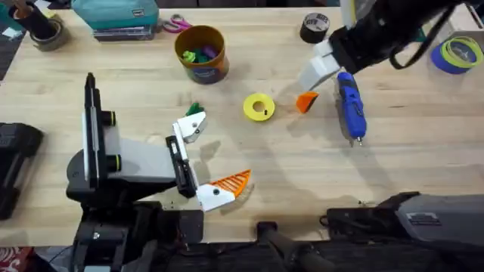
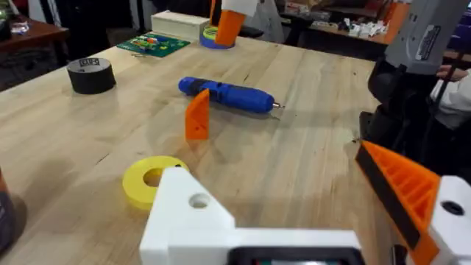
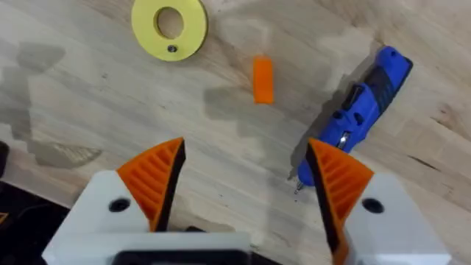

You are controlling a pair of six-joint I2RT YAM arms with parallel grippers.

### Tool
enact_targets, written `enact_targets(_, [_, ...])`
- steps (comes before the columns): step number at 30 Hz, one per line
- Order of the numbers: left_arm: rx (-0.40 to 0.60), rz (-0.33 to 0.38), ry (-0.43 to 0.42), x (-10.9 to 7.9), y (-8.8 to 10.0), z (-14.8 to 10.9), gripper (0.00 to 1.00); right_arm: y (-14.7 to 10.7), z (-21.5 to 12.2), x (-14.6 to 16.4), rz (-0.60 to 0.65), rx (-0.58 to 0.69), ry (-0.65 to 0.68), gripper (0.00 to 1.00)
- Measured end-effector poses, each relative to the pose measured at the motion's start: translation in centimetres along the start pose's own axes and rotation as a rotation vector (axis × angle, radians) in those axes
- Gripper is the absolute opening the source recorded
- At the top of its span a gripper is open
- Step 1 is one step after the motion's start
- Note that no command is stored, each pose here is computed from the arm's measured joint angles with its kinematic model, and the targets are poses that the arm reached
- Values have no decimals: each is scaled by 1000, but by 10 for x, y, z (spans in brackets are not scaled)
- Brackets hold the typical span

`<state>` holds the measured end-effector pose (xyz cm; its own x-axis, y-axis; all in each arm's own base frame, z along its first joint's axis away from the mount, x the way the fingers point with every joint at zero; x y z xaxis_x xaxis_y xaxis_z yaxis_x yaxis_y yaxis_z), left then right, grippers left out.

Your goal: Pick up the gripper from the table and insert it into the empty holder that is missing its gripper. Then pick up a screw, insert it into the mounting hole, and use the screwdriver to tighten it. Finally, clean up the table by picking up the vegetable and placing it into the bucket.

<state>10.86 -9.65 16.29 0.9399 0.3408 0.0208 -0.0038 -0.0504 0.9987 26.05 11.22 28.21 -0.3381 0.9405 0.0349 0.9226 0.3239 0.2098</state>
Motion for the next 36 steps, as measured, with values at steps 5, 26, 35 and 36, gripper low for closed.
enact_targets(5, [0,0,0,0,0,0,985,1,12,0,-3,34,-2,997])
enact_targets(26, [0,0,0,0,0,0,986,-12,87,-17,58,86,27,996])
enact_targets(35, [0,0,0,0,0,0,985,1,116,-22,78,117,34,996])
enact_targets(36, [0,1,0,0,0,0,986,1,119,-22,79,125,35,996])
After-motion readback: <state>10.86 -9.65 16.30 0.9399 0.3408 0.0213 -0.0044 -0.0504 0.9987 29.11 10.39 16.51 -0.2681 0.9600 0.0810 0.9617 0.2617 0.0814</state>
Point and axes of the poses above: each hand's point on the last joint's axis, 136 mm out from that joint toward the fingers, its own z axis out along the fingers, its own x axis along the line the jaws close on, y = z × x, the point moved 7 cm from there along -z, back along the fingers, and after that the axes turned 6 degrees about z, right-handed, at the moved point
